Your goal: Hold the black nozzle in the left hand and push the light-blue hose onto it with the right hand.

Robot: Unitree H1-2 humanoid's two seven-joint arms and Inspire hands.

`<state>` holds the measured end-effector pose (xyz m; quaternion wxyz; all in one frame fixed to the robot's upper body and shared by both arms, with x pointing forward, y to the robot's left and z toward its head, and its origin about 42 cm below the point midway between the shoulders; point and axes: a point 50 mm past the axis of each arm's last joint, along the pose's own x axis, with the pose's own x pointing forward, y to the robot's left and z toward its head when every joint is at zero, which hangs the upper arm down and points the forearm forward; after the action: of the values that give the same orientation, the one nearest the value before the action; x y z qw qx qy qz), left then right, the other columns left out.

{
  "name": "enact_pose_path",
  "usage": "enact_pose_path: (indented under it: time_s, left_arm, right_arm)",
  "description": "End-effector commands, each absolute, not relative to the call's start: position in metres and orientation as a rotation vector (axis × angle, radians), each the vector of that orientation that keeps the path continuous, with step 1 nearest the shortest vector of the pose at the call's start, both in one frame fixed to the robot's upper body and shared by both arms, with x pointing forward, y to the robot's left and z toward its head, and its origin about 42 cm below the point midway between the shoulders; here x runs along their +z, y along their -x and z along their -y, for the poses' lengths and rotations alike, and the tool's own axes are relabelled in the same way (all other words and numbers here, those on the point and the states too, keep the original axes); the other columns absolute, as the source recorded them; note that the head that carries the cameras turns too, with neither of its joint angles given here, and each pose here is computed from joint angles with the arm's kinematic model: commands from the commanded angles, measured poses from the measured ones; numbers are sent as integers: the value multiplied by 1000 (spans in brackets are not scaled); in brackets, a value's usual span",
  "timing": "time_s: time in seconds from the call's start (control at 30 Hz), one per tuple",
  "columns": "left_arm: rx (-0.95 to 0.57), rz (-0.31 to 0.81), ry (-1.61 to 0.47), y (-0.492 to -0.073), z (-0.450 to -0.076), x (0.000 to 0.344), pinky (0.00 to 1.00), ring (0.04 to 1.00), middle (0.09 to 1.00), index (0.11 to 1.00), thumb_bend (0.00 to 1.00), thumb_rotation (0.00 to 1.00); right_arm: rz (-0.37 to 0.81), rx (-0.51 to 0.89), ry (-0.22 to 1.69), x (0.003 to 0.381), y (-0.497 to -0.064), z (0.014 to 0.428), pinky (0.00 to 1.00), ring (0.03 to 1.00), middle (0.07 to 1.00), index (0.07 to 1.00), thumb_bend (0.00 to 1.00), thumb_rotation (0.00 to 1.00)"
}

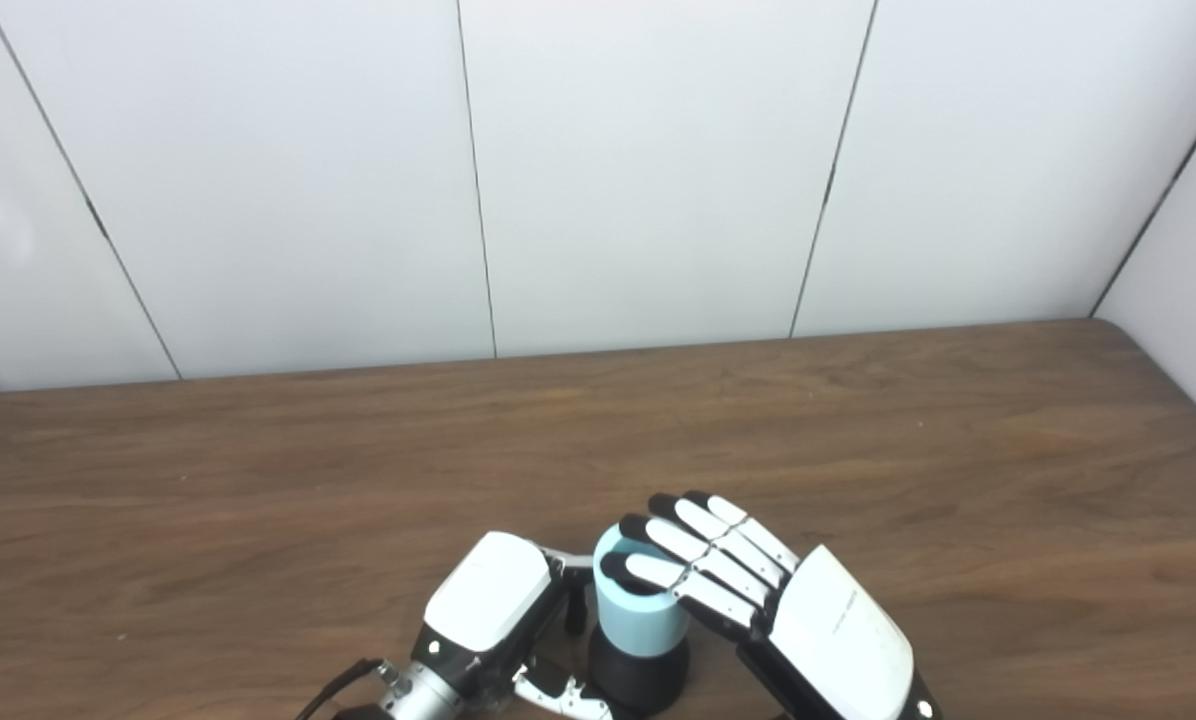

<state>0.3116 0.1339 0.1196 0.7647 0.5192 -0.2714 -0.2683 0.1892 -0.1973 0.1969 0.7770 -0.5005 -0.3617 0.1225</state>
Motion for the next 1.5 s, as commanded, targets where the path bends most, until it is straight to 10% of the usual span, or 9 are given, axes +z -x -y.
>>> enact_pose_path:
  time_s: [0.0, 1.47]
  left_arm:
    - [-641, 495, -1181, -303, -144, 95, 98, 140, 471, 480, 524, 0]
    - [-653, 472, -1187, -303, -144, 97, 108, 149, 471, 480, 524, 0]
  right_arm:
    - [637, 402, 1183, 170, -178, 208, 902, 919, 857, 780, 789, 646]
    - [541, 507, 1246, 170, -175, 208, 851, 945, 886, 815, 818, 640]
